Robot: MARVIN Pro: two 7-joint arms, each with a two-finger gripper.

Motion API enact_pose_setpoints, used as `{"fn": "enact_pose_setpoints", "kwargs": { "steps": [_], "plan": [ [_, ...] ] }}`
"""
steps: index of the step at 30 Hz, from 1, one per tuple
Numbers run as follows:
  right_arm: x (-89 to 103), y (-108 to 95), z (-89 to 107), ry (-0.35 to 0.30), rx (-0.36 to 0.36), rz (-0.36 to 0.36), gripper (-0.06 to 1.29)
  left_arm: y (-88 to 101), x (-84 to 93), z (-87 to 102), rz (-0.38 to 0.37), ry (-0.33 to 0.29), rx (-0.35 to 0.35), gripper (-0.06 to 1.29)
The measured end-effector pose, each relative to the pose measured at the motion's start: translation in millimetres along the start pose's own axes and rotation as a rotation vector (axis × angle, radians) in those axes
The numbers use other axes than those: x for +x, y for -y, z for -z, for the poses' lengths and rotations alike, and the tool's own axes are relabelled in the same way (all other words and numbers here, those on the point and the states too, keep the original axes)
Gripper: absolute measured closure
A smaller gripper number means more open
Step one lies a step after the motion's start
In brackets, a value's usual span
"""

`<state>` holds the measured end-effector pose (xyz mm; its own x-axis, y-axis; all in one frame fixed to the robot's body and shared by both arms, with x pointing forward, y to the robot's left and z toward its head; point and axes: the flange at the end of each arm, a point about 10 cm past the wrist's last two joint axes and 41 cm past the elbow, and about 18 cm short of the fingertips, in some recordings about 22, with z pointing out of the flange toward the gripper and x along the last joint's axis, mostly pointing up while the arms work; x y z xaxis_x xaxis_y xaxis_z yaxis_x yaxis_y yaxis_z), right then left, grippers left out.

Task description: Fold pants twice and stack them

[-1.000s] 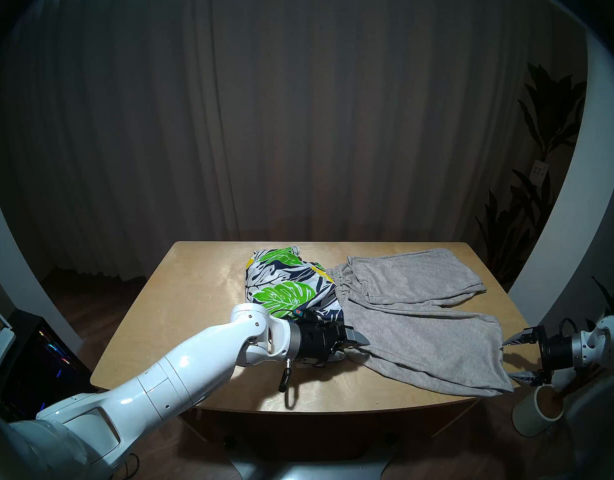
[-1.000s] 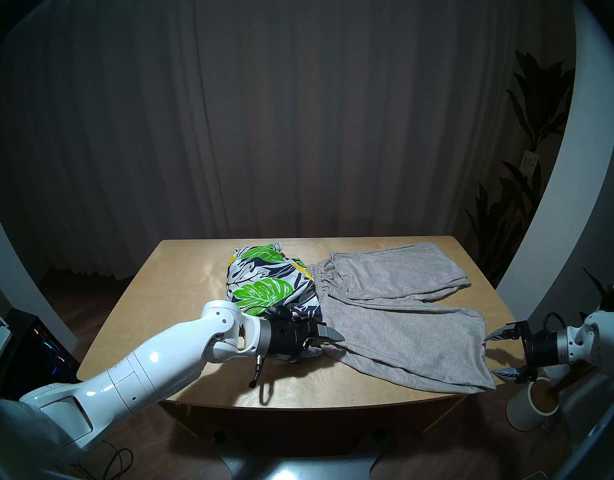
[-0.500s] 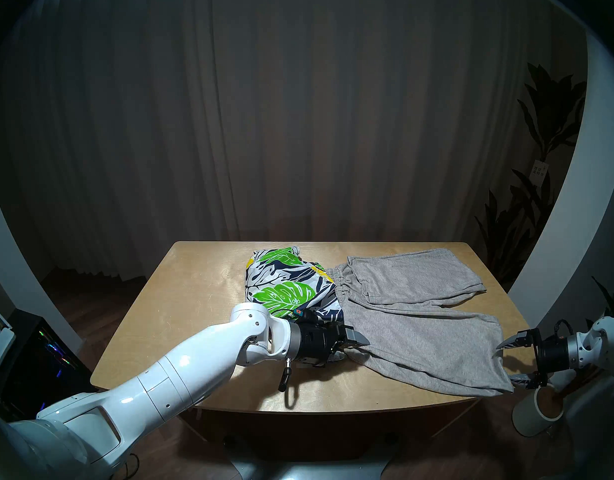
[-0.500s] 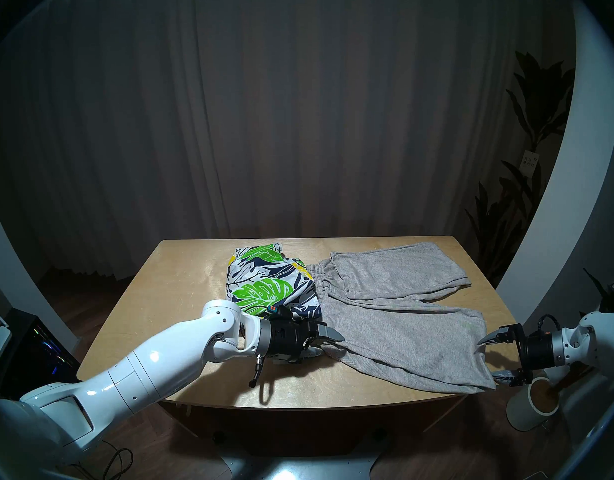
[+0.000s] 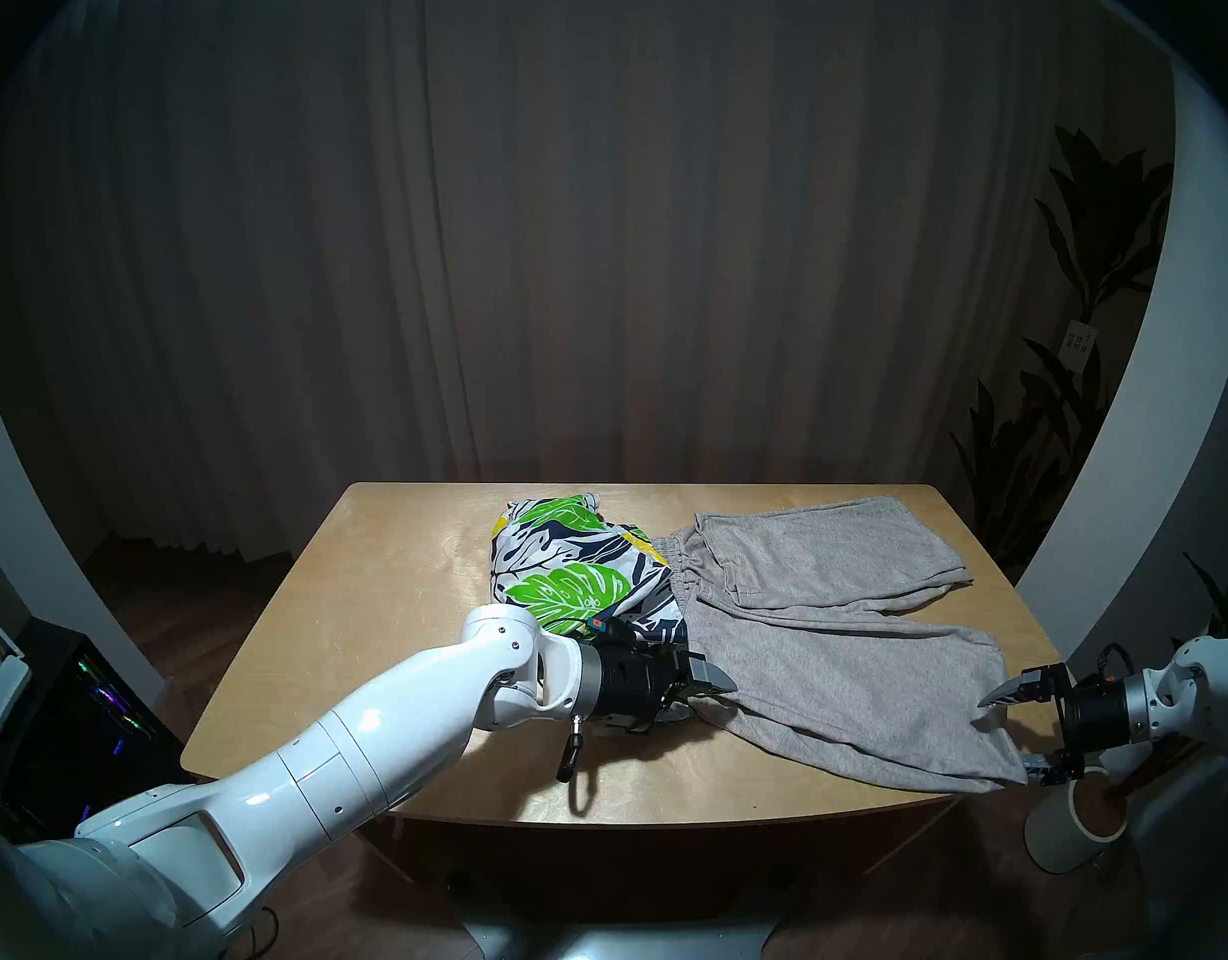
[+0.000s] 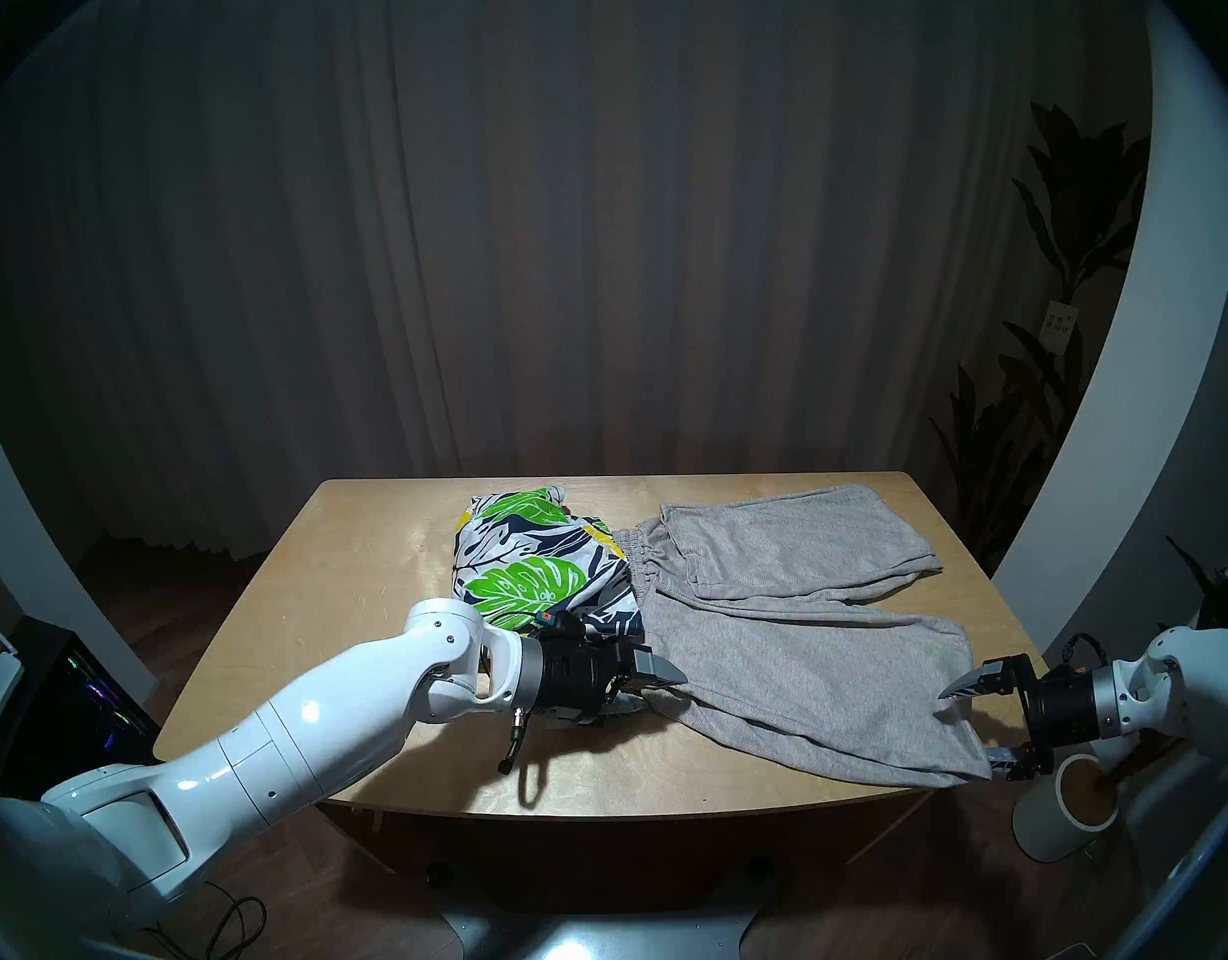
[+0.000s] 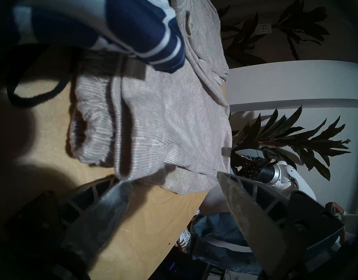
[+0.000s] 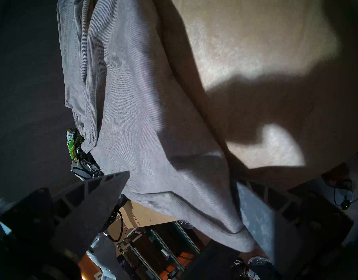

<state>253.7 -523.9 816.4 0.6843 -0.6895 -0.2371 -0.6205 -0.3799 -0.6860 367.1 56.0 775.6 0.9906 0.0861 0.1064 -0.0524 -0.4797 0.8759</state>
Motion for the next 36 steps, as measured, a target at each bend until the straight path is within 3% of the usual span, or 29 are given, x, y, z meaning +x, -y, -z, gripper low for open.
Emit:
{"fn": "enact_pose_setpoints", "kwargs": {
  "steps": [6, 36],
  "plan": [
    [-4.1, 0.6, -3.5, 0.016, 0.000, 0.009, -0.02, -0.1, 1.2, -1.4, 0.009, -0.010, -0.005, 0.17],
    [-15.8, 0.4, -11.4, 0.063, 0.005, 0.046, -0.01, 3.7, 6.6, -9.3, 0.059, -0.070, -0.010, 0.19]
  ]
}}
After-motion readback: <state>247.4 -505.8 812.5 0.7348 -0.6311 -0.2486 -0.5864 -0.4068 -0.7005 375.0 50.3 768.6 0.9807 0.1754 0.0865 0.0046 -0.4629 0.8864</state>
